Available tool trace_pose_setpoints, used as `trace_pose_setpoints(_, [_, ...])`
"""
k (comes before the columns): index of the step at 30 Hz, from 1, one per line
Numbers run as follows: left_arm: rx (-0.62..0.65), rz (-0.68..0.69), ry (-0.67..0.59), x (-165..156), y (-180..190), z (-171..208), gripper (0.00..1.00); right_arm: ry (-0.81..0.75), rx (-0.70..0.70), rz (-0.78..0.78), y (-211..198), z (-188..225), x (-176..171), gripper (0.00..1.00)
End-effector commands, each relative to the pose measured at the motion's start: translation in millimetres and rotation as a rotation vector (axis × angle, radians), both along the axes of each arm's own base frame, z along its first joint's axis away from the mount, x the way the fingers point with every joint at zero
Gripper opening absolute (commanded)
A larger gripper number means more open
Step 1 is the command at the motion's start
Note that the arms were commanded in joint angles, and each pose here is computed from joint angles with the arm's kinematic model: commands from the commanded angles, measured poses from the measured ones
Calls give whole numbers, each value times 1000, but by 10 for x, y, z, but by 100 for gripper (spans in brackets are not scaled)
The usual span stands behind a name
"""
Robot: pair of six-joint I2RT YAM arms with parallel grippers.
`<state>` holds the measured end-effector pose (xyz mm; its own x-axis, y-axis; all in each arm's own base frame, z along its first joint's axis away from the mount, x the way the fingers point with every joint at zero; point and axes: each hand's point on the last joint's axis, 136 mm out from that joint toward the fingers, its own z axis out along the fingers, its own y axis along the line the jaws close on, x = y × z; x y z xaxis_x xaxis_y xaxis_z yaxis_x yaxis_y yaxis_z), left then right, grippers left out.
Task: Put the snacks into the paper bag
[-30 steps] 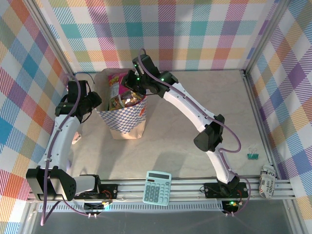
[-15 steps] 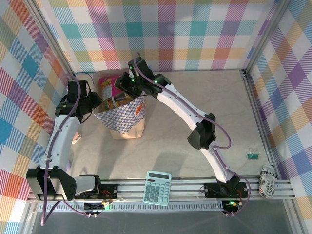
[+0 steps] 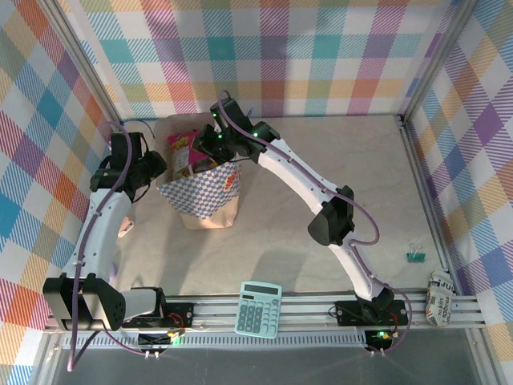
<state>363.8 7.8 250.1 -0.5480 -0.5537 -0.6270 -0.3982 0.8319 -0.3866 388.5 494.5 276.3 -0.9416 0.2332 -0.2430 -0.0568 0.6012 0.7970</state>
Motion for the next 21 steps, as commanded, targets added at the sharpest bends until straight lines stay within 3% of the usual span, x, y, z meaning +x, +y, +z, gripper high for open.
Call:
trace_pose_setpoints(1, [-13,6,-30,-40,23,90,32,-151,48,8,-229,811,-189,28])
trace_pose_setpoints(5, [-15,2,-30,-37,13,103,33,-177,-60,-73,-531,827,-187,49])
trace_pose_setpoints(14, [-15,-6,-67,-39,2,262,37,-295,-42,-57,-773,1313,-404,52])
trace_pose_setpoints(21, [22,10,-88,-106,60,421,38,-300,-114,-89,-1081,1273,-550,51])
